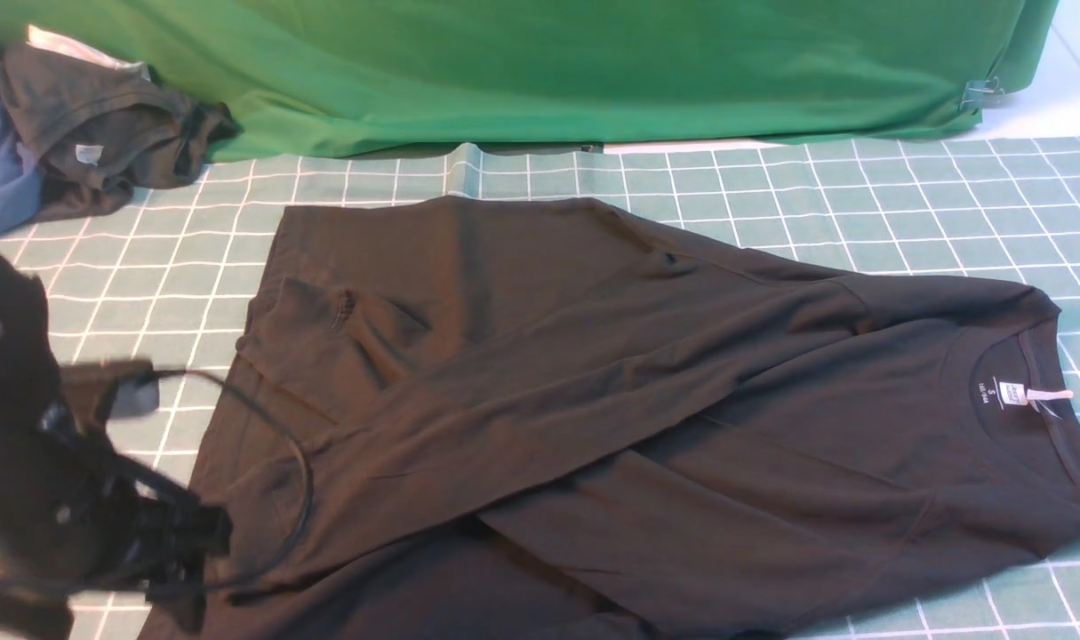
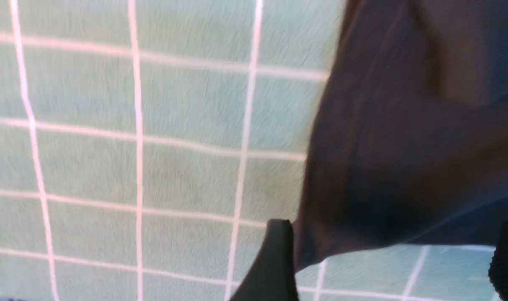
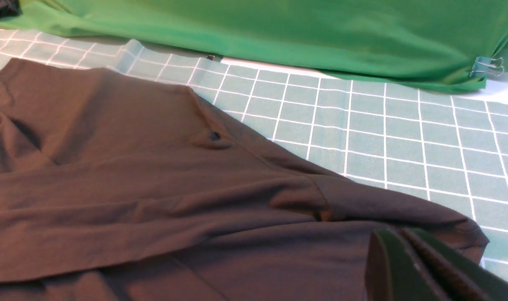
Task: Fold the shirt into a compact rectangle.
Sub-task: 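Grasp the near edge of the shirt at its hem and shoulder corners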
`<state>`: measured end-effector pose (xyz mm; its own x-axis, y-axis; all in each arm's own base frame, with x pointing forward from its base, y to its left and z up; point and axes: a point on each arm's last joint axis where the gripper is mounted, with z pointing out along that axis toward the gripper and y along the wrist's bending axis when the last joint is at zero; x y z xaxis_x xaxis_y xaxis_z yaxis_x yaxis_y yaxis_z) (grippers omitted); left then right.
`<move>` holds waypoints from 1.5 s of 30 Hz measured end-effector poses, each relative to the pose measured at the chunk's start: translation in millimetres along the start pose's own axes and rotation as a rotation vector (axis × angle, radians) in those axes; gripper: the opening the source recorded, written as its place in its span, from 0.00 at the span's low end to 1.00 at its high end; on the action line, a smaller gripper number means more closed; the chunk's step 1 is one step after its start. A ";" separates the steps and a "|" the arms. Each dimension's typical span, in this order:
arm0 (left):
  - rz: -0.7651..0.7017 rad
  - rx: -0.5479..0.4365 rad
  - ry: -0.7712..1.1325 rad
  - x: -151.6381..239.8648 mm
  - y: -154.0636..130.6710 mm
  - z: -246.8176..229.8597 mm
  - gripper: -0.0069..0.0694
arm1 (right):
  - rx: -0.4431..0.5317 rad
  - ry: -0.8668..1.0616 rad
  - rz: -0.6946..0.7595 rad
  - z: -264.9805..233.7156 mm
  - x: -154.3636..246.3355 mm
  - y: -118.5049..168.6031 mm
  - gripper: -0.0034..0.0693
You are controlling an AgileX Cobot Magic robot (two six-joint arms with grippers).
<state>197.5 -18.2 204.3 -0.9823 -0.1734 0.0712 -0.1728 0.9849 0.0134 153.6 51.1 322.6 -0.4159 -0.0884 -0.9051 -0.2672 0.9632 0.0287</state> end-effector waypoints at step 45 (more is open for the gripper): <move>0.021 0.083 -0.102 36.9 4.8 0.1 0.11 | -0.395 0.868 -0.315 72.4 53.7 56.5 0.58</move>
<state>160.4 -19.9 206.9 -0.9873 -0.1555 -0.0313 -0.1530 0.9857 -0.0702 179.1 119.1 244.9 -0.7245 -0.6308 -0.2776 -0.6779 0.7249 0.1222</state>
